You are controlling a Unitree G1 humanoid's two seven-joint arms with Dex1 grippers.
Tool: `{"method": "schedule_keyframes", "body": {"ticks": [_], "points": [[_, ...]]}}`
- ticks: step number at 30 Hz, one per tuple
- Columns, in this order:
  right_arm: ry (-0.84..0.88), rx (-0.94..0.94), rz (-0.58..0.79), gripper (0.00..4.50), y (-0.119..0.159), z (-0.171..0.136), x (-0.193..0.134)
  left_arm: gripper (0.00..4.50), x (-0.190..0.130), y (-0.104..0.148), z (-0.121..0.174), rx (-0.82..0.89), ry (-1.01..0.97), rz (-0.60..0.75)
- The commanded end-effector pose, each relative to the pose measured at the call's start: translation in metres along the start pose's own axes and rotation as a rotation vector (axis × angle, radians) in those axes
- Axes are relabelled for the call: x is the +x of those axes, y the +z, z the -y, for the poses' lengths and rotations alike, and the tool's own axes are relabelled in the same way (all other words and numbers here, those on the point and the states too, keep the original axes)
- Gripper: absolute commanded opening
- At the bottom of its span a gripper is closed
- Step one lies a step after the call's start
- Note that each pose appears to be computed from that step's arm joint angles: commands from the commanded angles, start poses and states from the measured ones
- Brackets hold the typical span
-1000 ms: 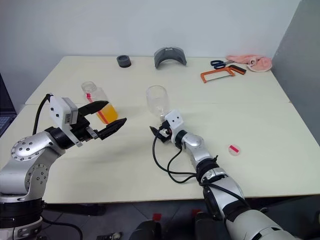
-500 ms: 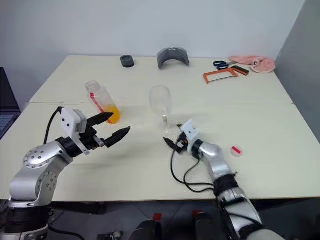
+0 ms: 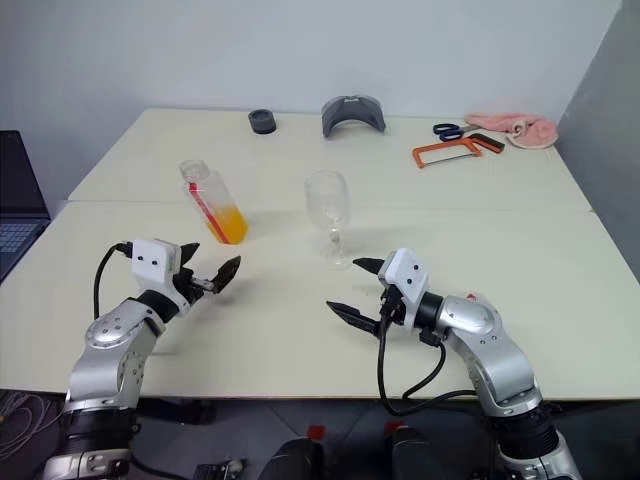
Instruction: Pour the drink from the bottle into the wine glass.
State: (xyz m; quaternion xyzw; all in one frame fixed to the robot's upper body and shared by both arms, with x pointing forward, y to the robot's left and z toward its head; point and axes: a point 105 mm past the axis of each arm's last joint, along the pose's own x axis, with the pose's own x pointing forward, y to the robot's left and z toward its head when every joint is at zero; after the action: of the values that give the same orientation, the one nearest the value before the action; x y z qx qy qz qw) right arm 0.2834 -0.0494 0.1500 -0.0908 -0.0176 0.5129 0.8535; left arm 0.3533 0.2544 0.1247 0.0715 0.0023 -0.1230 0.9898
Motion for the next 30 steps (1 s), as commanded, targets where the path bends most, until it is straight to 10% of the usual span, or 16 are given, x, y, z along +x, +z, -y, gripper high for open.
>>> {"method": "schedule_keyframes", "body": {"ticks": [1, 30], "points": [[0.008, -0.019, 0.020, 4.46, 0.015, -0.007, 0.000, 4.50, 0.003, 0.015, -0.017, 0.011, 0.049, 0.053], [0.038, -0.066, 0.050, 4.46, 0.041, -0.011, 0.006, 4.50, 0.060, 0.041, -0.043, 0.023, 0.084, 0.091]]}}
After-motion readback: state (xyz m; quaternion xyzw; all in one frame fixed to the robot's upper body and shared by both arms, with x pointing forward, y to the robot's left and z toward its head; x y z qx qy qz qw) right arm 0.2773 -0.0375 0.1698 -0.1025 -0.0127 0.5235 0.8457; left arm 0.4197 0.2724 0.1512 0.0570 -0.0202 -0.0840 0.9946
